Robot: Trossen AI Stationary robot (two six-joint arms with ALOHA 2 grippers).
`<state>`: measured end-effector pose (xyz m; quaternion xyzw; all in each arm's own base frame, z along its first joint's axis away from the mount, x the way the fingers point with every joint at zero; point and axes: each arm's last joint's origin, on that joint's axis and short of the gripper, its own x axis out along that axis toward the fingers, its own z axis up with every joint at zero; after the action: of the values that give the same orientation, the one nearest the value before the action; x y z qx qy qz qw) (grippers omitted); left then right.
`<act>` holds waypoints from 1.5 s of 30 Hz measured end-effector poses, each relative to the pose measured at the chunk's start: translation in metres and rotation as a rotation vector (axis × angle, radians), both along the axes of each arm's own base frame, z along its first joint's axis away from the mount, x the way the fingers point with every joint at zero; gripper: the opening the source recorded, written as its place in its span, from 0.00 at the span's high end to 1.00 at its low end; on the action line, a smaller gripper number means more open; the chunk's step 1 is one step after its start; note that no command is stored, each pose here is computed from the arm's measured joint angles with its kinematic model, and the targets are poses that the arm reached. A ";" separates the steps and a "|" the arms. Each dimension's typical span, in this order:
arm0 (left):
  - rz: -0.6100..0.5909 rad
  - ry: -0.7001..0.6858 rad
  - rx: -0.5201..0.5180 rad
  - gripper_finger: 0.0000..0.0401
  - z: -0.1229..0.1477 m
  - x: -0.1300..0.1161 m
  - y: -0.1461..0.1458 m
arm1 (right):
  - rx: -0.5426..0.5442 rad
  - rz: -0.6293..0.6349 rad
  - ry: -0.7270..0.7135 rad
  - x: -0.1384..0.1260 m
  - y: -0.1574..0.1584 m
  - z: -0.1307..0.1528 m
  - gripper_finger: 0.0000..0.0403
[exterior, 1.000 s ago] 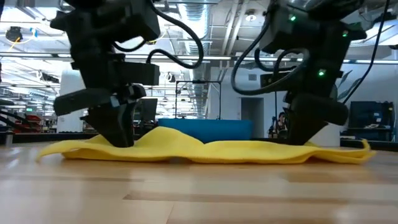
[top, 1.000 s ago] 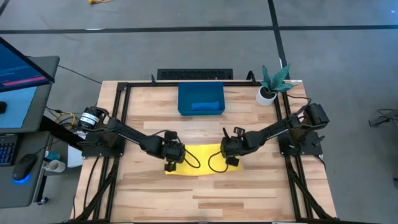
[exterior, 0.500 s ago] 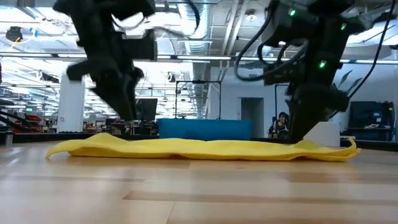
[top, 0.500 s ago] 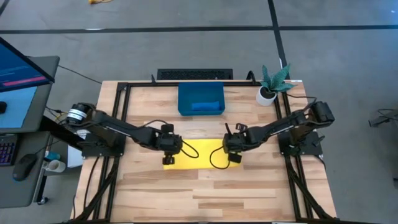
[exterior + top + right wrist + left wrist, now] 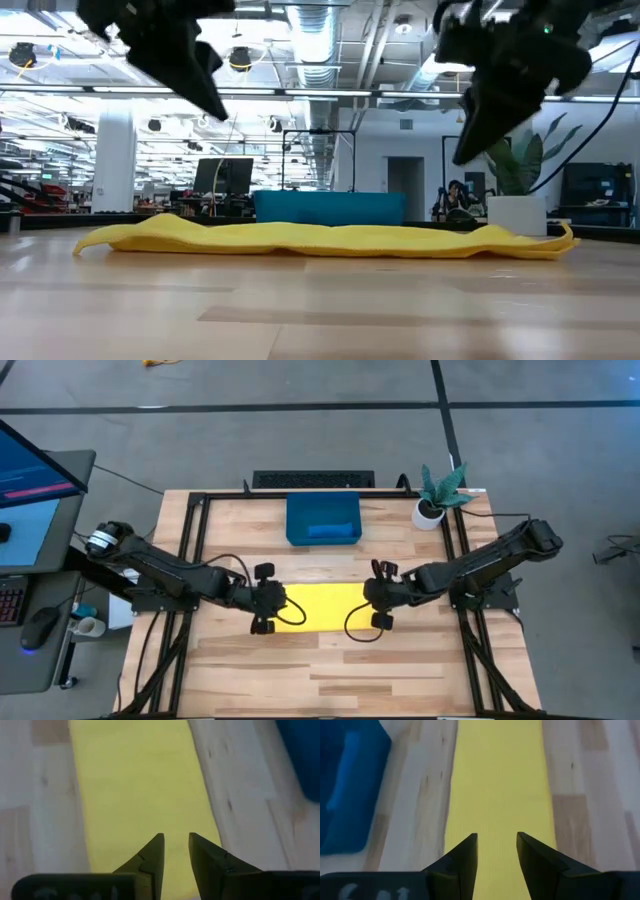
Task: Roll microfiber towels into tight, uniform cylinder then place into a basket
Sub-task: Fold the yellow towel
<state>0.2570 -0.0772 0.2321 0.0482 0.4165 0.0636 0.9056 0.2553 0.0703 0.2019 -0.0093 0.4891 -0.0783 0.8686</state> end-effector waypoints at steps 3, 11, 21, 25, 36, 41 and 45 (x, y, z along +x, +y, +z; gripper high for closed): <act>-0.003 -0.065 -0.003 0.68 0.001 0.006 -0.006 | -0.012 0.035 -0.046 -0.001 -0.003 0.010 0.72; -0.059 -0.190 0.006 0.68 -0.011 0.034 -0.018 | -0.057 0.104 -0.211 -0.003 -0.016 0.039 0.72; -0.051 -0.104 0.006 0.68 -0.047 0.055 -0.008 | -0.008 0.065 -0.261 -0.005 -0.015 0.046 0.72; -0.067 -0.075 -0.083 0.68 -0.054 0.060 -0.003 | -0.005 0.063 -0.277 -0.004 -0.016 0.047 0.72; -0.001 0.043 -0.188 0.68 -0.069 0.057 0.002 | -0.007 0.068 -0.291 -0.003 -0.015 0.048 0.72; -0.029 0.122 -0.218 0.68 -0.095 0.063 0.001 | -0.033 0.102 -0.299 -0.002 -0.015 0.049 0.72; -0.003 0.164 -0.232 0.68 -0.106 0.065 0.005 | -0.070 0.145 -0.297 -0.001 -0.015 0.049 0.72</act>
<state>0.3217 -0.0722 0.1258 -0.0511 0.4936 0.0093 0.8681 0.2538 0.0549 0.2512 -0.0634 0.3505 -0.0330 0.9338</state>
